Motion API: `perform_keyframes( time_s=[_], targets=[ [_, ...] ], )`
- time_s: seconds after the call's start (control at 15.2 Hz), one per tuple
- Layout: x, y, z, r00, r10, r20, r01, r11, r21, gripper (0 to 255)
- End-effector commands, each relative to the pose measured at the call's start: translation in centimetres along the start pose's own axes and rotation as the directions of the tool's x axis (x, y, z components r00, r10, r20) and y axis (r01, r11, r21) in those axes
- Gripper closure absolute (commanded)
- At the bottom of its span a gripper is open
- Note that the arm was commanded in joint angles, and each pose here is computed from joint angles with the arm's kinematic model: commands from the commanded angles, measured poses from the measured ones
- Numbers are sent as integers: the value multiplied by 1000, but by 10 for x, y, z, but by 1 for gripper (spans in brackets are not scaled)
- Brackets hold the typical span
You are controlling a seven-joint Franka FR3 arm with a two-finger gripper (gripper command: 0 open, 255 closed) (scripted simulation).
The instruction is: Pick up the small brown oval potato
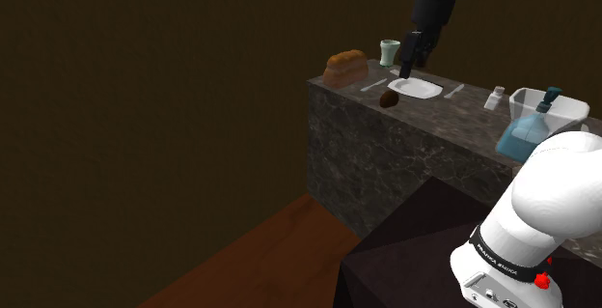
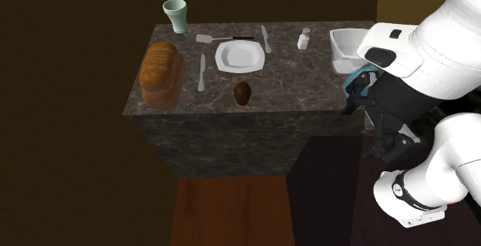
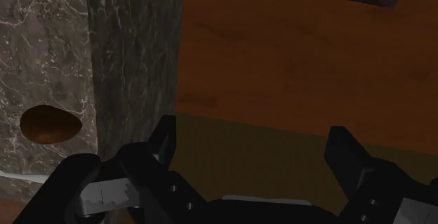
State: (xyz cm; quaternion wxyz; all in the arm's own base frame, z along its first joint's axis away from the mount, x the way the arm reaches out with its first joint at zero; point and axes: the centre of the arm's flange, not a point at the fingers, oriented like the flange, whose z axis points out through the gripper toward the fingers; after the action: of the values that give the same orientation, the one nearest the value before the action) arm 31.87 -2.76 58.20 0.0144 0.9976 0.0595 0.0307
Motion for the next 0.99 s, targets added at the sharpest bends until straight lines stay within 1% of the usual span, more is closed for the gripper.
perform_keyframes(
  time_s=[0.0, 0.2, 0.33, 0.46, 0.66, 0.79, 0.92],
  targets=[
    [0, 0, 0, 1000, 0, 0, 0, 1000, 0, 0],
    [2, 30, 22, 993, -114, 21, 114, 993, -13, 0],
    [5, 50, 37, 981, -189, 36, 189, 982, -21, 0],
    [10, 70, 51, 964, -262, 51, 264, 964, -27, 0],
    [19, 100, 73, 926, -369, 75, 373, 927, -35, 0],
    [26, 119, 87, 894, -438, 92, 443, 896, -38, 0],
    [35, 138, 101, 857, -504, 108, 510, 859, -40, 0]
  ],
)
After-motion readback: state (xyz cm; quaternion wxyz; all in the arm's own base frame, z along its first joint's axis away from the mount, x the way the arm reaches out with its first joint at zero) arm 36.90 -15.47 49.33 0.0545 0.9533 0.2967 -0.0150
